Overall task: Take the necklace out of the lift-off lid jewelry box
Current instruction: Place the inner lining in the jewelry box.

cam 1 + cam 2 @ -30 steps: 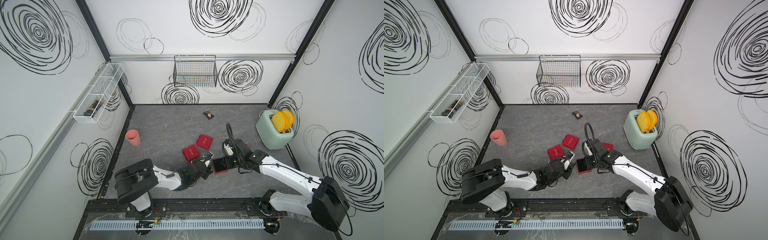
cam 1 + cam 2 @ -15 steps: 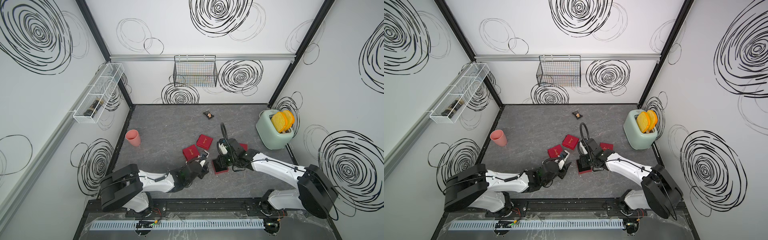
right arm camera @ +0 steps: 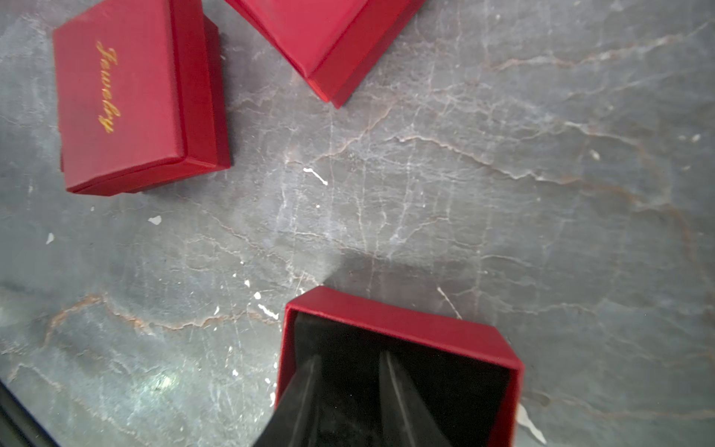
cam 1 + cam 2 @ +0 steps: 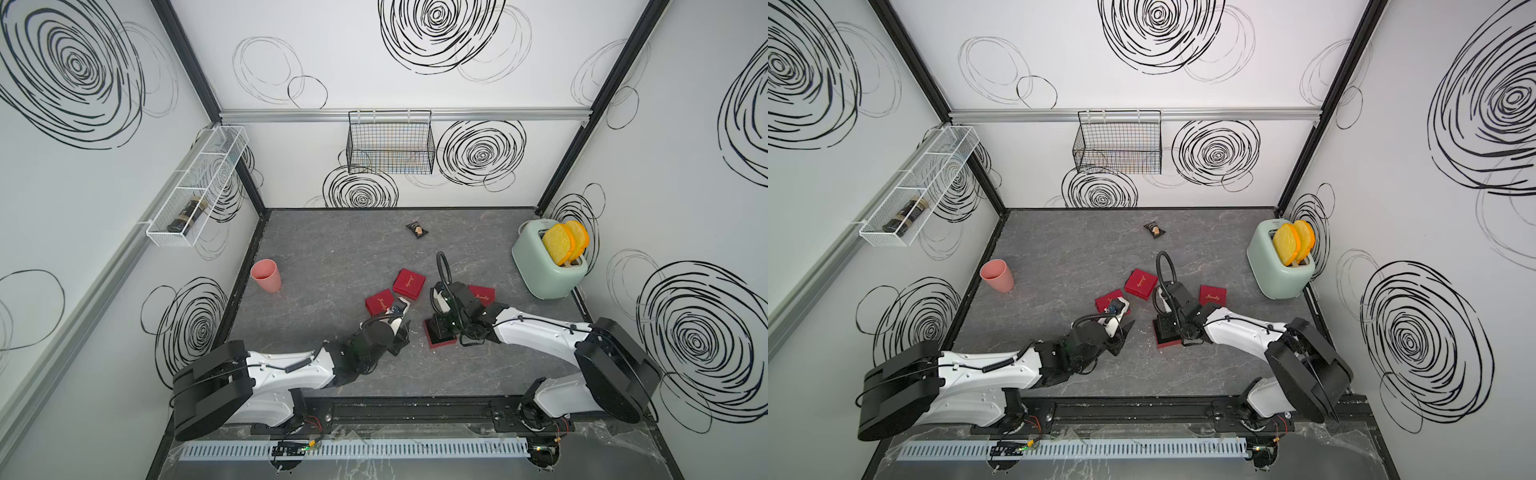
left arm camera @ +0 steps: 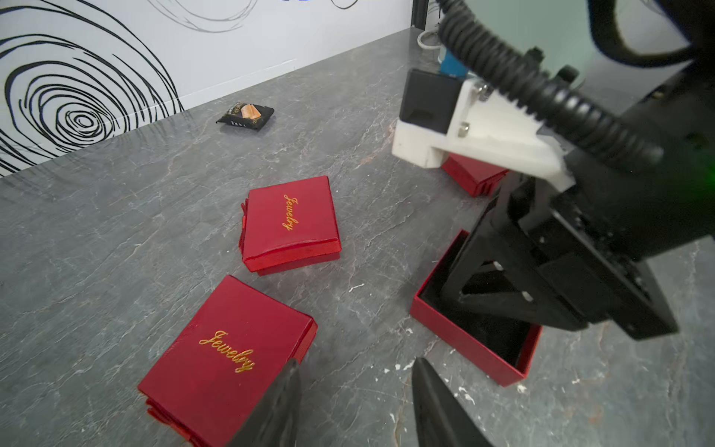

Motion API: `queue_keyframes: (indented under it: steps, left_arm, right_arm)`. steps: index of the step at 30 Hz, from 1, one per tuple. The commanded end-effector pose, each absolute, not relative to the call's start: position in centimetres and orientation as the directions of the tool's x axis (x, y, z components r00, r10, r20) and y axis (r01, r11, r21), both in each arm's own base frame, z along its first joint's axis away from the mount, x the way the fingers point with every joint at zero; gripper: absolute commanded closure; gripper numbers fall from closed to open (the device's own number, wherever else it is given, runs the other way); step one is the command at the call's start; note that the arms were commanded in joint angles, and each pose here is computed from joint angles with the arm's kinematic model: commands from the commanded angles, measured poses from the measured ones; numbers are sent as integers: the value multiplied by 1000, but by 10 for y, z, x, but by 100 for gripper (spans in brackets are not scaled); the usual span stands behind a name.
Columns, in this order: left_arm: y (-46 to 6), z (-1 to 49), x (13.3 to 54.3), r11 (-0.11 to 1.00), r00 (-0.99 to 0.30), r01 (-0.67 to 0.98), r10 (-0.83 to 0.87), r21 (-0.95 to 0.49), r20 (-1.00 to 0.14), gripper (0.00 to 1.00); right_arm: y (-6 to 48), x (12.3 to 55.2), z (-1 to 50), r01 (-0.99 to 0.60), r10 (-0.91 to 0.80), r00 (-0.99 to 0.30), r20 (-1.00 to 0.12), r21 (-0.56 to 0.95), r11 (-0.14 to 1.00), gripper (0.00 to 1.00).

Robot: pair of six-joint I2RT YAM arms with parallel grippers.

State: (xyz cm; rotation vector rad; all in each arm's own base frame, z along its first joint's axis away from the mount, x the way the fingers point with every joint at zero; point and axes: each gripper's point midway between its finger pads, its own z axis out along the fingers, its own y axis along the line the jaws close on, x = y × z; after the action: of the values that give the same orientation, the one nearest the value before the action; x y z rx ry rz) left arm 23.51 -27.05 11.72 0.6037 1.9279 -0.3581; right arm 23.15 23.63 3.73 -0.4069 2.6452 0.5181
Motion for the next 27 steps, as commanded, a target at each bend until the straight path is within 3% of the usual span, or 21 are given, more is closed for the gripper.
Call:
queue_keyframes:
  steps: [1, 11, 20, 27]
  left_arm:
    - [-262, 120, 238, 842, -328, 538, 241, 29, -913, 50]
    - [-258, 124, 236, 842, -327, 539, 234, 23, -916, 44]
    - [-252, 130, 235, 846, -320, 533, 225, 22, -920, 31]
    - [-246, 132, 236, 852, -322, 523, 219, 20, -921, 27]
  right_arm:
    - [228, 226, 21, -331, -207, -885, -417, 250, 910, 68]
    - [226, 224, 8, -345, -266, -880, -394, 142, 928, 69]
    - [234, 232, 59, -365, -242, -838, -489, 172, 915, 63]
    - [223, 237, 76, -338, -225, -841, -492, 153, 929, 63]
